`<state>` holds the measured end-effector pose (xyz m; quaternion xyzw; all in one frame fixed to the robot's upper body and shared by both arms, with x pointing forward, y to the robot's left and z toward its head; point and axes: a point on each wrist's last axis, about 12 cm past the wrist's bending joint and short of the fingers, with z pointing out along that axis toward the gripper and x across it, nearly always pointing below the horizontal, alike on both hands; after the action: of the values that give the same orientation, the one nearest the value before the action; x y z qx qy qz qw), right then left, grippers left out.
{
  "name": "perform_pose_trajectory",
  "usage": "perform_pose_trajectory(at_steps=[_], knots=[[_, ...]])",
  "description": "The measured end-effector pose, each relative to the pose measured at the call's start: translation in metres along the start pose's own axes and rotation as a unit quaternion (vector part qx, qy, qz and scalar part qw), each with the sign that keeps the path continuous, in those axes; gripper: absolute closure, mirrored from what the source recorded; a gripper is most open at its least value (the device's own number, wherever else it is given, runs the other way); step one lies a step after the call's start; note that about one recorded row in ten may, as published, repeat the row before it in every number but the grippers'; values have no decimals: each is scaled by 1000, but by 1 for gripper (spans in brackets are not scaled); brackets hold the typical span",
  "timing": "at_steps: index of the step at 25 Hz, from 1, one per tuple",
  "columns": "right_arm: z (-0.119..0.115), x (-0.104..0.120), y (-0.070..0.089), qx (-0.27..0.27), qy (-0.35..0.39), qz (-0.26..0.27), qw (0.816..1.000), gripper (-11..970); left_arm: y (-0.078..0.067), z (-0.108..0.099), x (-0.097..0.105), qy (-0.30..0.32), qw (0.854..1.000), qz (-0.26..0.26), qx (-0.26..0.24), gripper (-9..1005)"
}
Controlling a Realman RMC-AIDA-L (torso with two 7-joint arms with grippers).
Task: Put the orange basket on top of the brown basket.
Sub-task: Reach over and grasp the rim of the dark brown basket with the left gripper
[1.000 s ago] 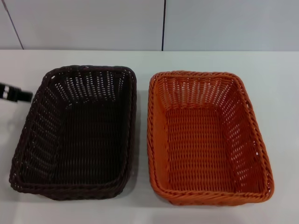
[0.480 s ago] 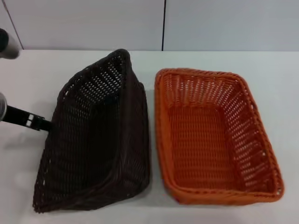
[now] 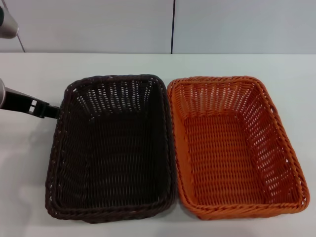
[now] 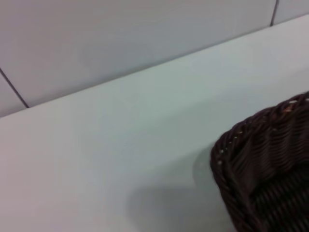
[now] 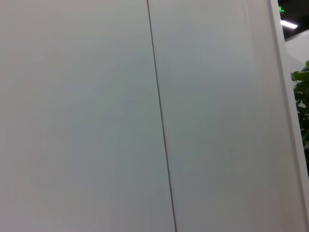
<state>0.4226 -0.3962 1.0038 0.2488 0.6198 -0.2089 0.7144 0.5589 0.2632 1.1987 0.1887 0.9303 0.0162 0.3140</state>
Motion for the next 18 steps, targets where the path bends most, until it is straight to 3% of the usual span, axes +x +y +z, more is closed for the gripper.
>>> perform_pose_trajectory(at_steps=[18], knots=[[-2,2,-4,3,7,-4,1000,240,-27,15,11,63,997,18,32,185]])
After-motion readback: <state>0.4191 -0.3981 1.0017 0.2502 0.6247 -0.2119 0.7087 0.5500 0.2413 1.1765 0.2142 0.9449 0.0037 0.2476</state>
